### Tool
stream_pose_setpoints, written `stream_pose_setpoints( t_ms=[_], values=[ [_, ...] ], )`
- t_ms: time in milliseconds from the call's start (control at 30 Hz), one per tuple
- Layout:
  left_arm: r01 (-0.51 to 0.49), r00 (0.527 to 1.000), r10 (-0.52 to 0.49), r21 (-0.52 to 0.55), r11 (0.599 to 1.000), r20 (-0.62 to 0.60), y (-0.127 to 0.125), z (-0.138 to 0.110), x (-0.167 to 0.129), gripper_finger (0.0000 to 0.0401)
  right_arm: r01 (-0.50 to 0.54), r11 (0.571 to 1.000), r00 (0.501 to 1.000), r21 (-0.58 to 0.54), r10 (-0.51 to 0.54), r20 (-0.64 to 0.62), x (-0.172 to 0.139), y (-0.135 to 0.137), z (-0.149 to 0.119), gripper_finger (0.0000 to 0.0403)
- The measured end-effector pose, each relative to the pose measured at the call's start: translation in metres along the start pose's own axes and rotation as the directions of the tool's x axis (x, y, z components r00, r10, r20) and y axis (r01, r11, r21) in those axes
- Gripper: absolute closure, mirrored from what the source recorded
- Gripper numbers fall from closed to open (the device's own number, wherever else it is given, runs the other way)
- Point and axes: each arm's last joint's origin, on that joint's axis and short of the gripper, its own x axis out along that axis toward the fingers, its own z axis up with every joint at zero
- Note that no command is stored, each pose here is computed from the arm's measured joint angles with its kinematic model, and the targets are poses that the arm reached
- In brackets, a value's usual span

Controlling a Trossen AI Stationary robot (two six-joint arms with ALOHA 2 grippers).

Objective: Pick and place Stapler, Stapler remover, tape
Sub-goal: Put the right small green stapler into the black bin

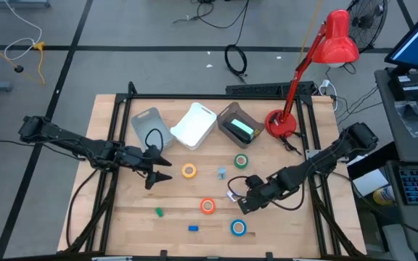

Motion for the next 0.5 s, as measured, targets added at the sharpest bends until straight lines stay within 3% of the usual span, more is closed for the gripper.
stream_pose_setpoints(
  t_ms=[500],
  values=[
    [-0.01,1.0,0.01,0.045,0.999,0.003,0.0,0.0,0.0,0.0087,-0.133,0.99,0.991,-0.04,0.132,-0.017,0.0,0.012,-0.001,0.0322]
  ],
)
